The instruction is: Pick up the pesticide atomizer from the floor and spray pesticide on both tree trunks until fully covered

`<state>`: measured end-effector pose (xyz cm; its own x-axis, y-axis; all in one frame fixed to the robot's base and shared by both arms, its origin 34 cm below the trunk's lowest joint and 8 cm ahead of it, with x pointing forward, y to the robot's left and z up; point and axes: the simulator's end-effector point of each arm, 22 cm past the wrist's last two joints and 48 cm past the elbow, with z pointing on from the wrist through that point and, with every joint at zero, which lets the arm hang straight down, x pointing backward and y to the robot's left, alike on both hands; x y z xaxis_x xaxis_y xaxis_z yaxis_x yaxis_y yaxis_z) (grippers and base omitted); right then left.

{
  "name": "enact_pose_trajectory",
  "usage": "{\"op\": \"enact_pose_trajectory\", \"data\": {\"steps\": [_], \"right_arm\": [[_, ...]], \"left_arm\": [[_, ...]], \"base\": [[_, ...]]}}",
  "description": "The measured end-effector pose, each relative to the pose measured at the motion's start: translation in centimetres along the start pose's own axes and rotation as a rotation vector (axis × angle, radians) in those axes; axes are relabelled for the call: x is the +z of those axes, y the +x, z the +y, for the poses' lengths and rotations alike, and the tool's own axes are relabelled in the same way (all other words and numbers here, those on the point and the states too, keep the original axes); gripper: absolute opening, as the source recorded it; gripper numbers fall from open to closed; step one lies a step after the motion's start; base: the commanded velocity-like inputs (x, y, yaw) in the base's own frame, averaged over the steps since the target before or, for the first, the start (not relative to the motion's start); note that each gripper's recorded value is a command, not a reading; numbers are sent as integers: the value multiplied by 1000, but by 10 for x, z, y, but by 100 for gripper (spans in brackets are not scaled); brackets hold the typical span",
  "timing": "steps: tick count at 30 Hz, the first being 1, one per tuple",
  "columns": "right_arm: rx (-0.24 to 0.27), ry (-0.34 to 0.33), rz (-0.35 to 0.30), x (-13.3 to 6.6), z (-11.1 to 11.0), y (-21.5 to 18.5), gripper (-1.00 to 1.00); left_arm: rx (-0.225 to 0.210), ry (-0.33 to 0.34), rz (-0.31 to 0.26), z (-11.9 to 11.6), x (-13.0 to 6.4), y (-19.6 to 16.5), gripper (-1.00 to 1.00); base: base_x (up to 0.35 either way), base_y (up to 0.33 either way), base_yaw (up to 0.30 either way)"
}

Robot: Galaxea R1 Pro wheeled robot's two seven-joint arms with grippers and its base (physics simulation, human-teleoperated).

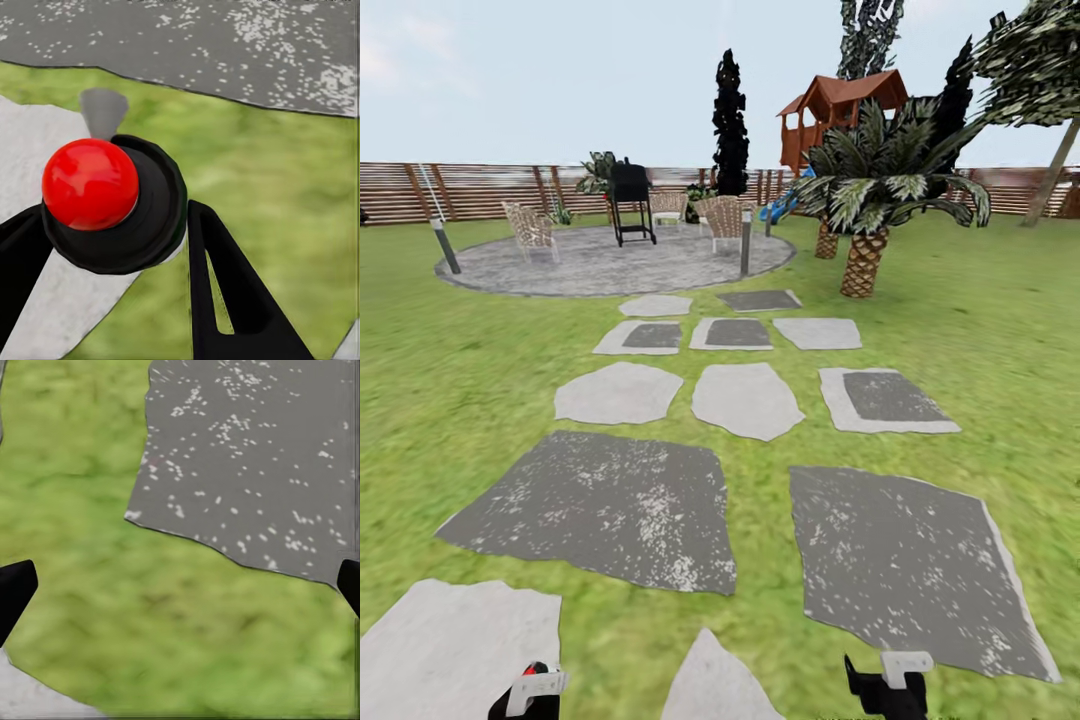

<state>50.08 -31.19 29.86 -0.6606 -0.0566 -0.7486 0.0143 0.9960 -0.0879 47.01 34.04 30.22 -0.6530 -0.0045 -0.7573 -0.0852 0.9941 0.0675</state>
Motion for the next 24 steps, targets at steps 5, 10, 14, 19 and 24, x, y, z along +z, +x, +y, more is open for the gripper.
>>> {"op": "enact_pose_trajectory", "data": {"steps": [5, 10, 14, 19, 24], "right_arm": [[3, 4, -3, 0, -2, -1, 100], [5, 7, -7, 0, -3, -3, 100], [6, 8, -7, 0, -3, -3, 100], [7, 9, -6, 0, -4, -3, 100], [8, 13, -5, -1, -4, -2, 100]], "left_arm": [[-1, -1, -3, 0, 0, -2, -100], [0, 1, -6, -1, 0, -3, -100], [1, 2, -7, -1, 0, -3, -100], [2, 3, -7, -2, 0, -3, -100], [2, 3, -7, -2, 0, -3, -100]], "base": [[0, 0, -248], [0, 0, -285], [0, 0, -298], [0, 0, -300], [0, 0, -300]]}}
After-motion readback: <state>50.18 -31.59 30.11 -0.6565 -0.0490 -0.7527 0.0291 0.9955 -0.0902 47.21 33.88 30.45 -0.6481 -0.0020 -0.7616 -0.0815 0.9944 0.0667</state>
